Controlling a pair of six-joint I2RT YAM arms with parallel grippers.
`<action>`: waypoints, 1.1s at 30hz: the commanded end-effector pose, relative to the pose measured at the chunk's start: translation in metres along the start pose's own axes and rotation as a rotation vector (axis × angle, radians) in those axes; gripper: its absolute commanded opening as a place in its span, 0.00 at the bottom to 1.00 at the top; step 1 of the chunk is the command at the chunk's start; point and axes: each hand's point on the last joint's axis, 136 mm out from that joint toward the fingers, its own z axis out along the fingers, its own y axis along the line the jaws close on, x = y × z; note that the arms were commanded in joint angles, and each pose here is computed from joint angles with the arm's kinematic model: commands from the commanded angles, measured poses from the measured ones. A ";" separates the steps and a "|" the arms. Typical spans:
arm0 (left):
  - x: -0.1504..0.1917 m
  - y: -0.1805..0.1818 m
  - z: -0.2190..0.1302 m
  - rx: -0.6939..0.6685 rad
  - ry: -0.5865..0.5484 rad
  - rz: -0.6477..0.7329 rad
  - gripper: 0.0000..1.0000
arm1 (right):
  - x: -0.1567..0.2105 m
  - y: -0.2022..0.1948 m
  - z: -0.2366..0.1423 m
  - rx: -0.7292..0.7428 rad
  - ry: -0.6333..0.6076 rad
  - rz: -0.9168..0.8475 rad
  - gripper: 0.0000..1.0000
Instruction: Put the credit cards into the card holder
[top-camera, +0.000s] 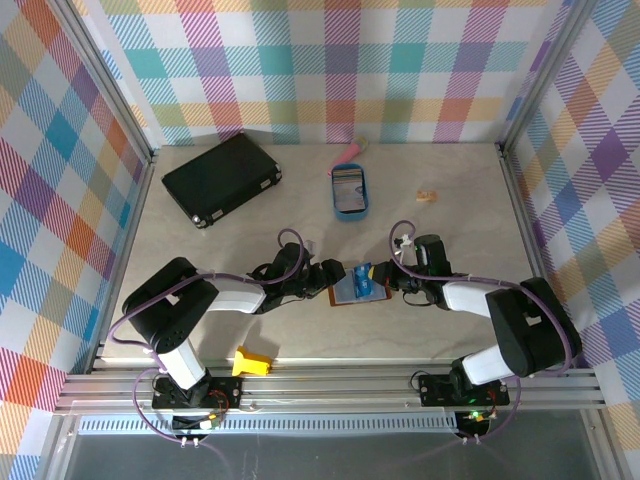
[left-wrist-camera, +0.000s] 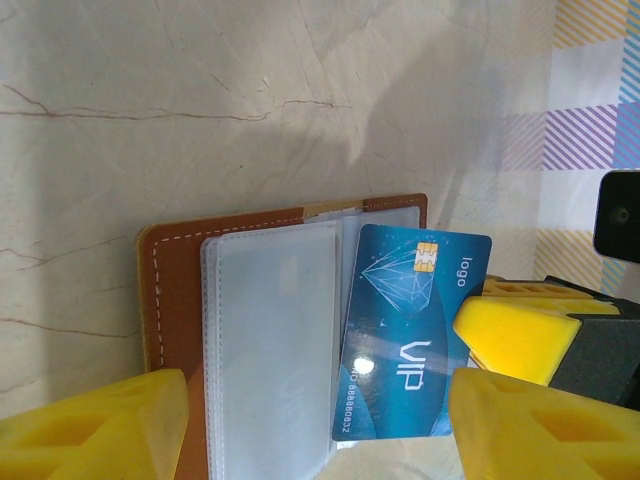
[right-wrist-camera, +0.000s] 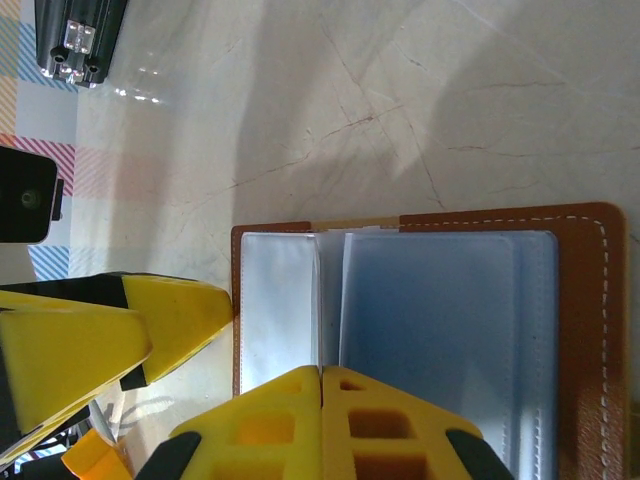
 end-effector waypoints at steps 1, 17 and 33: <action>0.002 -0.002 0.005 -0.002 0.002 -0.002 0.69 | 0.005 -0.003 0.004 -0.002 0.014 0.022 0.00; 0.008 0.002 0.012 -0.009 0.019 -0.005 0.68 | 0.015 -0.006 0.010 -0.018 0.063 0.056 0.00; 0.008 0.000 0.014 -0.004 0.023 -0.001 0.67 | 0.022 -0.004 0.017 -0.034 0.116 0.071 0.00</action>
